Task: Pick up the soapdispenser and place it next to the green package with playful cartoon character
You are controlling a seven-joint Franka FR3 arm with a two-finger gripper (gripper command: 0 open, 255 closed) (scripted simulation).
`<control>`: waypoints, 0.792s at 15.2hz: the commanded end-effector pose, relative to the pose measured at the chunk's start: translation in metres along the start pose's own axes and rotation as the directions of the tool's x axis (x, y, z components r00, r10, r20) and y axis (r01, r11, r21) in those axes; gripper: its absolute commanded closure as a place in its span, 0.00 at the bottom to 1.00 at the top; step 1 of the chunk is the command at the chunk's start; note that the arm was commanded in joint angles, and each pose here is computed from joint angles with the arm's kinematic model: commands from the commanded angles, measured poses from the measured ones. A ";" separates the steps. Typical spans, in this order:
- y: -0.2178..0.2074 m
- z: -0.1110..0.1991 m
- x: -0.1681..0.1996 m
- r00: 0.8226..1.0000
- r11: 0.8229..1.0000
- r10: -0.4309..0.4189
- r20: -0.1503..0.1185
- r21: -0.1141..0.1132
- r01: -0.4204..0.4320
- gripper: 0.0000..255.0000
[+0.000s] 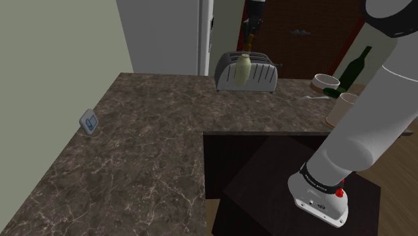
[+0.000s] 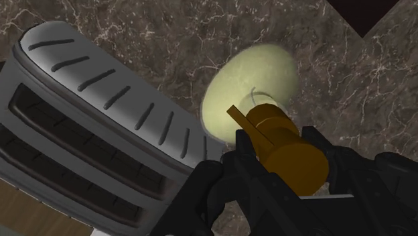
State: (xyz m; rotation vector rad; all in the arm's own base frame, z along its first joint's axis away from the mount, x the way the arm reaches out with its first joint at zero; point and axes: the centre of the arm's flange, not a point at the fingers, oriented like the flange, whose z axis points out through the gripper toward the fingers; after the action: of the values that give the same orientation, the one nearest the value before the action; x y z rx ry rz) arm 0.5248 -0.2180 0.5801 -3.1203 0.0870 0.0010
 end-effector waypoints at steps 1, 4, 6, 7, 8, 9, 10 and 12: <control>0.018 -0.004 -0.017 1.000 1.000 -0.001 -0.001 0.000 0.001 1.00; 0.047 -0.004 -0.044 1.000 1.000 -0.001 -0.001 0.000 0.001 1.00; 0.067 -0.005 -0.061 1.000 1.000 -0.001 -0.001 0.000 0.001 1.00; 0.076 -0.005 -0.070 1.000 1.000 -0.001 -0.001 0.000 0.001 1.00; 0.086 -0.005 -0.079 1.000 1.000 -0.001 -0.001 0.000 0.001 1.00; 0.096 -0.005 -0.088 1.000 1.000 -0.001 -0.001 0.000 0.001 1.00; 0.106 -0.006 -0.097 1.000 1.000 -0.001 -0.001 0.000 0.001 1.00; 0.125 -0.006 -0.115 1.000 1.000 -0.001 -0.001 0.000 0.001 1.00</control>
State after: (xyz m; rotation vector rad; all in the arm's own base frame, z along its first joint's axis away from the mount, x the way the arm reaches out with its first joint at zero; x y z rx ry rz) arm 0.4146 -0.3233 0.5843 -3.1202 0.0871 0.0000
